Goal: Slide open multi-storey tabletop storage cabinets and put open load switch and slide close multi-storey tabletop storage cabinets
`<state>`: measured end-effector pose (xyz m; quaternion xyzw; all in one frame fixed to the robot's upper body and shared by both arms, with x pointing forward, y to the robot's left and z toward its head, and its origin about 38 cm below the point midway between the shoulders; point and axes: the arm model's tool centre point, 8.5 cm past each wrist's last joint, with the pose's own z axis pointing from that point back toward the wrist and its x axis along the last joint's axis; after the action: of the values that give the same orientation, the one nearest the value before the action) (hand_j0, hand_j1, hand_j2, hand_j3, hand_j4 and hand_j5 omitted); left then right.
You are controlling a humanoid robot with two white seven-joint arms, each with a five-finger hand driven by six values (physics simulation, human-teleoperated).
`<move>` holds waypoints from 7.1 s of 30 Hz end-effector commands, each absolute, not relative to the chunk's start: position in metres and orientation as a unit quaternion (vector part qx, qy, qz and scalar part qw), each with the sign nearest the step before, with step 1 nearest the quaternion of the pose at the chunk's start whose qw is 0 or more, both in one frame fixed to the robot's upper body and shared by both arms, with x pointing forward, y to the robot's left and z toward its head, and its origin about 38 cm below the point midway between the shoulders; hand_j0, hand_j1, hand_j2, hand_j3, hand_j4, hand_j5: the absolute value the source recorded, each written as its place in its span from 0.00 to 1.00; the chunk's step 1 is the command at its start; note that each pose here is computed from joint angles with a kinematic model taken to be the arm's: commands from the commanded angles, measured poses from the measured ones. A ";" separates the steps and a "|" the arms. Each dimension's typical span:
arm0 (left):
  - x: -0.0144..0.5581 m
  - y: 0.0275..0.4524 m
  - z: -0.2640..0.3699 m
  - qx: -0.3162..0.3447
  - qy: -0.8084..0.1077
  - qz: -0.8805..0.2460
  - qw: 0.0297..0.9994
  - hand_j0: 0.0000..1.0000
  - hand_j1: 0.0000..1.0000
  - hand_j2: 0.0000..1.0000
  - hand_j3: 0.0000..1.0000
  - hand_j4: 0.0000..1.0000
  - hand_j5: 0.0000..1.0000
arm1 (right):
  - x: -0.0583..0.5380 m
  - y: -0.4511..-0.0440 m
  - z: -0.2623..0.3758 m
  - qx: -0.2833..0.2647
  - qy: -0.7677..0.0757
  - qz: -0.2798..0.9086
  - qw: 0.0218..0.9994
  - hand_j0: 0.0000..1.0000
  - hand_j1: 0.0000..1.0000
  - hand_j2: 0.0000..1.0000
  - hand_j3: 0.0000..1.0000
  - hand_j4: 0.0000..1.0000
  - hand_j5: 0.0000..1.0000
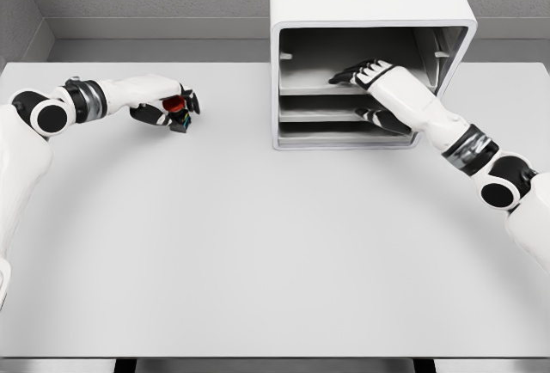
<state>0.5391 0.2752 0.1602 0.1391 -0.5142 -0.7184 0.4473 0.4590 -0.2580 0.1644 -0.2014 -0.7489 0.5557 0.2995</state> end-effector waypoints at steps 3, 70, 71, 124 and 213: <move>0.539 0.275 0.162 0.139 -0.518 -0.715 0.448 0.39 0.39 0.39 0.39 0.39 0.39 | 0.459 -0.260 0.159 -0.200 -0.745 0.558 0.307 0.78 0.78 0.78 0.78 0.78 0.78; 0.462 0.267 0.227 0.145 -0.624 -0.702 0.311 0.31 0.31 0.31 0.31 0.31 0.31 | 0.335 -0.321 0.201 -0.213 -0.746 0.578 0.253 0.83 0.83 0.83 0.83 0.83 0.83; 0.461 0.265 0.229 0.146 -0.626 -0.702 0.306 0.31 0.31 0.31 0.31 0.31 0.31 | 0.331 -0.326 0.205 -0.220 -0.745 0.577 0.252 0.83 0.83 0.83 0.83 0.83 0.83; 0.396 0.171 0.277 0.105 -0.725 -0.662 0.158 0.31 0.31 0.31 0.31 0.31 0.31 | 0.321 -0.401 0.200 -0.305 -0.708 0.551 0.320 0.76 0.76 0.76 0.76 0.76 0.76; 0.423 0.061 0.266 0.160 -0.710 -0.668 0.153 0.48 0.48 0.48 0.48 0.48 0.48 | 0.287 -0.414 0.150 -0.286 -0.686 0.542 0.392 0.93 0.93 0.93 0.93 0.93 0.93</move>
<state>0.4232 0.0603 0.2653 0.1621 -0.7082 -0.6703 0.1512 0.2865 -0.4137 0.1496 -0.2871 -0.6844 0.5438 0.3917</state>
